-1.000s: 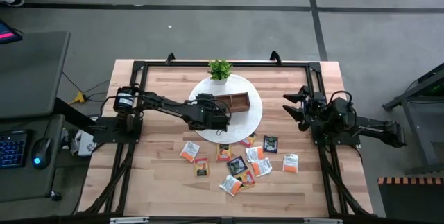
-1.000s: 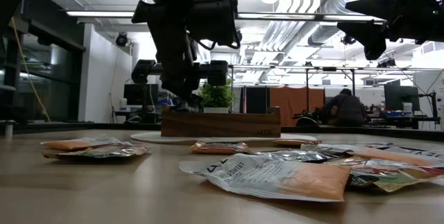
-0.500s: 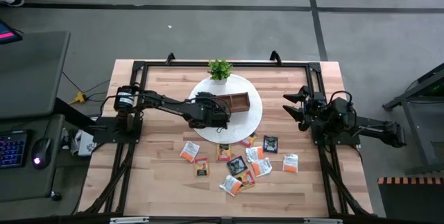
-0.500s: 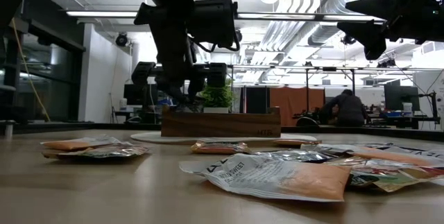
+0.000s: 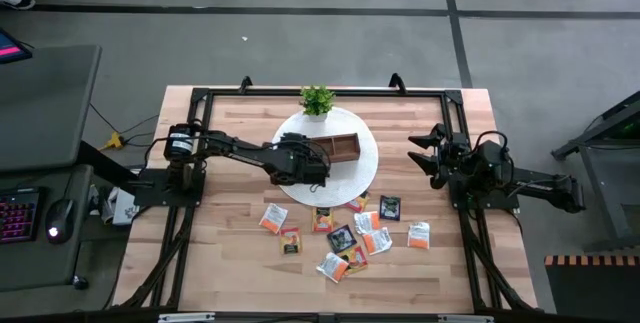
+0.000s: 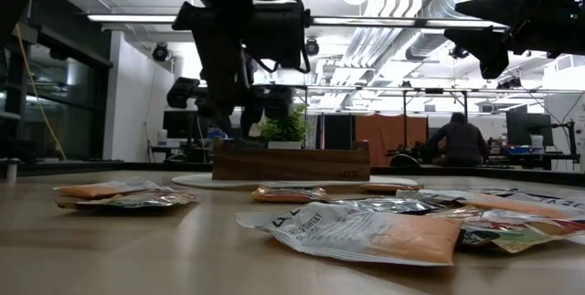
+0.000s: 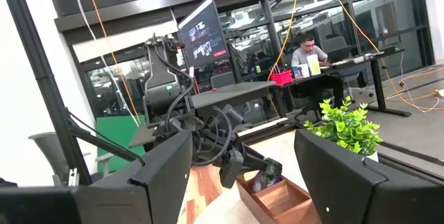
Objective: Pick & Place Tea
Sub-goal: Put the black tea bag into the left section of the wooden organizer, then put the white orange tea bag into the middle section of the wooden organizer
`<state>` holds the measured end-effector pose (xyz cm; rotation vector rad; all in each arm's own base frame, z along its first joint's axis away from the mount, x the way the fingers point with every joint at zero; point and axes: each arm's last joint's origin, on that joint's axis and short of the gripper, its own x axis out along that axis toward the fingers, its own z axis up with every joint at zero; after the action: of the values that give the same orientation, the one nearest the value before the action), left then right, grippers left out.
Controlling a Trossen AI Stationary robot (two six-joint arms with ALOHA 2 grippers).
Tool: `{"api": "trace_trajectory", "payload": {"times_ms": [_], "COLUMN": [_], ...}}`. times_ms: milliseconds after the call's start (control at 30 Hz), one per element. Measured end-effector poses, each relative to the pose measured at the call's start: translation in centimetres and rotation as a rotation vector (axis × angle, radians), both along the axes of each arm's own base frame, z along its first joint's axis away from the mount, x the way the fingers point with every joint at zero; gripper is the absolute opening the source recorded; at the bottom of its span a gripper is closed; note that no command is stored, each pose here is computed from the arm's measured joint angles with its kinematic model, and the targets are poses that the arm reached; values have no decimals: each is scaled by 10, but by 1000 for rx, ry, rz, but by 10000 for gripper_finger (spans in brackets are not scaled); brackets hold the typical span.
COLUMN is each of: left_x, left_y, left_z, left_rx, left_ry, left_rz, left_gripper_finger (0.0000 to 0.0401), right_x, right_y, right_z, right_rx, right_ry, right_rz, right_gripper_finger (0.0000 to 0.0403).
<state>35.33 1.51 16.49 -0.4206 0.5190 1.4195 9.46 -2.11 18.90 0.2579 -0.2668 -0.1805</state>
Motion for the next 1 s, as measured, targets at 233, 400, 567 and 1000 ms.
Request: {"api": "trace_trajectory", "payload": {"times_ms": [233, 400, 567, 1000], "left_x": [-1, -3, -7, -33], "left_y": [0, 0, 0, -6], "left_z": [0, 17, 47, 147], "left_rx": [0, 45, 57, -38], "left_ry": [11, -31, -51, -27], "left_rz": [2, 3, -12, -250], "left_gripper_finger": [134, 134, 134, 134], "right_x": [0, 0, 0, 0], "right_y": [0, 0, 0, 0], "right_z": [0, 0, 0, 0], "right_rx": [0, 0, 0, 1], "right_ry": [-1, 0, 0, 4], "right_rz": [0, 1, 1, 0], "right_gripper_finger": [250, 250, 250, 250]}}
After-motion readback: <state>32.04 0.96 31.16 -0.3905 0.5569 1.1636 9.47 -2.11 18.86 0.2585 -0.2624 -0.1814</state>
